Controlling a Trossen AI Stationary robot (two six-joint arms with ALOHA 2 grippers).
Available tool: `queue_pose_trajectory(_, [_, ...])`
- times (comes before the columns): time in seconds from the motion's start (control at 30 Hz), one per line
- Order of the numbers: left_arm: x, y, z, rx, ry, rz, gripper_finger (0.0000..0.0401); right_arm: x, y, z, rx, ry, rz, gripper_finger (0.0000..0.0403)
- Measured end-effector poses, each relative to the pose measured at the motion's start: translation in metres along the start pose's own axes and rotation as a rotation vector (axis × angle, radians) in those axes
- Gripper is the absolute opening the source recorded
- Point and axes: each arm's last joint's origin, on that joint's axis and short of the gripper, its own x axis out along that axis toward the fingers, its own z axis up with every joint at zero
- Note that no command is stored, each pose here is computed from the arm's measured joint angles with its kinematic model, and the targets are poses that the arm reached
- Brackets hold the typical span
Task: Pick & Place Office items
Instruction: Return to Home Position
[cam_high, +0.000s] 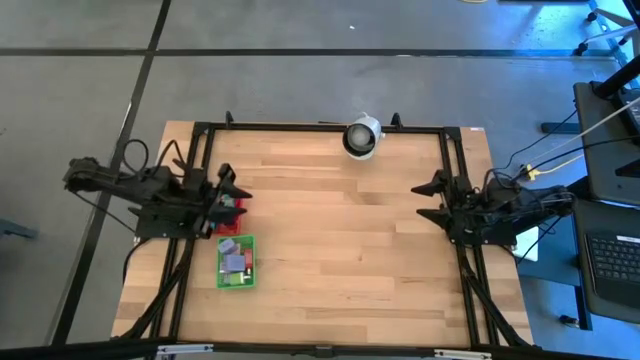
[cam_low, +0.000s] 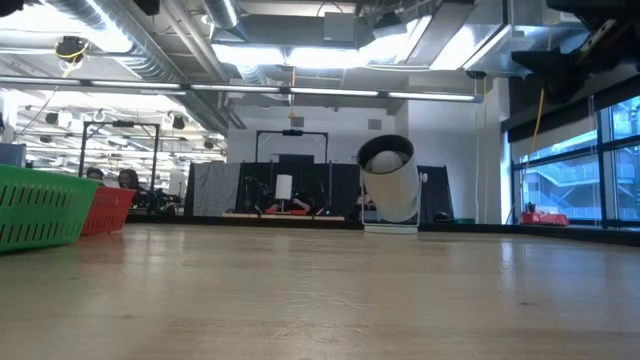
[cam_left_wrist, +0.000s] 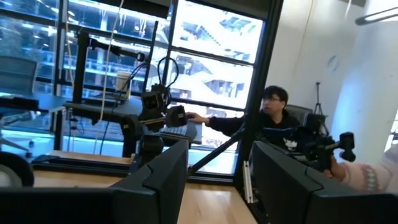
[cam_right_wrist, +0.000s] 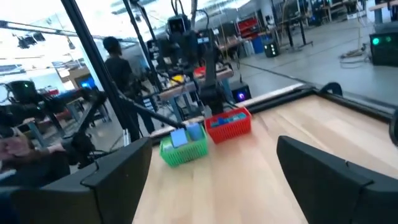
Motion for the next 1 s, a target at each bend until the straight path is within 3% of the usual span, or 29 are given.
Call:
queue_pose_trajectory(0.23, [0.005, 0.012, -0.010, -0.001, -0.022, -0.049, 0.0177, 0.006, -0.003, -0.013, 0.049, -0.033, 0.011, 0.0347])
queue_pose_trajectory(0.43, [0.004, 0.029, -0.023, -0.053, 0.025, 0.008, 0.0174, 0.010, -0.007, -0.024, 0.066, -0.043, -0.008, 0.0347])
queue_pose_trajectory(0.67, [-0.018, 0.042, -0.024, -0.102, 0.012, -0.003, 0.0177, 0.012, -0.012, -0.038, 0.124, -0.003, -0.023, 0.0347])
queue_pose_trajectory(1.0, [-0.042, 0.043, -0.021, -0.099, -0.007, 0.128, 0.0175, 0.014, -0.015, -0.048, 0.123, 0.020, -0.037, 0.0347])
